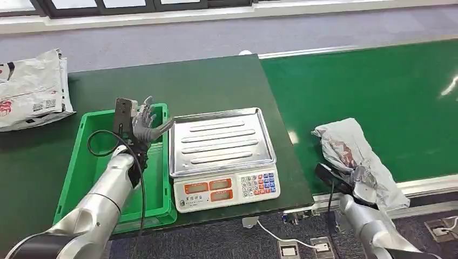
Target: Moved the parcel from conveyor to table for the left to box.
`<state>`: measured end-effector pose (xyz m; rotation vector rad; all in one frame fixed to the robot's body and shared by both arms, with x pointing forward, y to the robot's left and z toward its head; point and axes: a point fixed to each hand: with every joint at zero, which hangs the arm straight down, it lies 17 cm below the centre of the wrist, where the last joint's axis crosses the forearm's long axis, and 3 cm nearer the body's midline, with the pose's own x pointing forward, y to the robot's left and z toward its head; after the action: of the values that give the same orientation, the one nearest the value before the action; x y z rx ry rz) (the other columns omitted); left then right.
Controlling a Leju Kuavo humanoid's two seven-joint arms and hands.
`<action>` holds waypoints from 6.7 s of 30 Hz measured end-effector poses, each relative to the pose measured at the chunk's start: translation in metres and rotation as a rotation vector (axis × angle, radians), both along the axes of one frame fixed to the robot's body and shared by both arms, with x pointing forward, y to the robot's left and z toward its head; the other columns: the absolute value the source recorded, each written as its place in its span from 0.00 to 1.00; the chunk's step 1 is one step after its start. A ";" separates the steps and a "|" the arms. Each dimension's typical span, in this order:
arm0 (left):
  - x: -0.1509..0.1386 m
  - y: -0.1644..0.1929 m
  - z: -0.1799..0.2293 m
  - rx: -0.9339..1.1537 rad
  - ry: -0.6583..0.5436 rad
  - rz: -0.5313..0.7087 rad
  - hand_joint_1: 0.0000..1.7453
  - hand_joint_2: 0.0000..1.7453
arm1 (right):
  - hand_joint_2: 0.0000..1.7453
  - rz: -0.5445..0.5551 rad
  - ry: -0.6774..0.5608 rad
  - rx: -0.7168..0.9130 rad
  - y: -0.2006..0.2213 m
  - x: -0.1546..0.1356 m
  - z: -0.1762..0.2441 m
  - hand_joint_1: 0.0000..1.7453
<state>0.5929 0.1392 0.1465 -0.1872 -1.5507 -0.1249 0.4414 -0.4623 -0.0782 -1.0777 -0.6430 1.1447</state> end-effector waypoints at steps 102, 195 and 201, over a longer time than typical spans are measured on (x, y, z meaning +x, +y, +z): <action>0.043 -0.019 0.124 -0.005 -0.152 0.010 0.00 1.00 | 1.00 0.718 -0.301 1.116 0.434 0.151 0.325 1.00; 0.036 -0.019 0.089 0.021 -0.086 0.000 0.00 1.00 | 1.00 0.368 -0.795 0.746 0.229 0.218 0.390 0.00; 0.035 -0.020 0.088 0.027 -0.086 -0.002 0.00 1.00 | 1.00 0.381 -0.813 0.717 0.226 0.220 0.402 0.00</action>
<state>0.6282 0.1192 0.2345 -0.1636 -1.6335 -0.1575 0.6610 -0.2359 0.3243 -0.7670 -1.8018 0.6348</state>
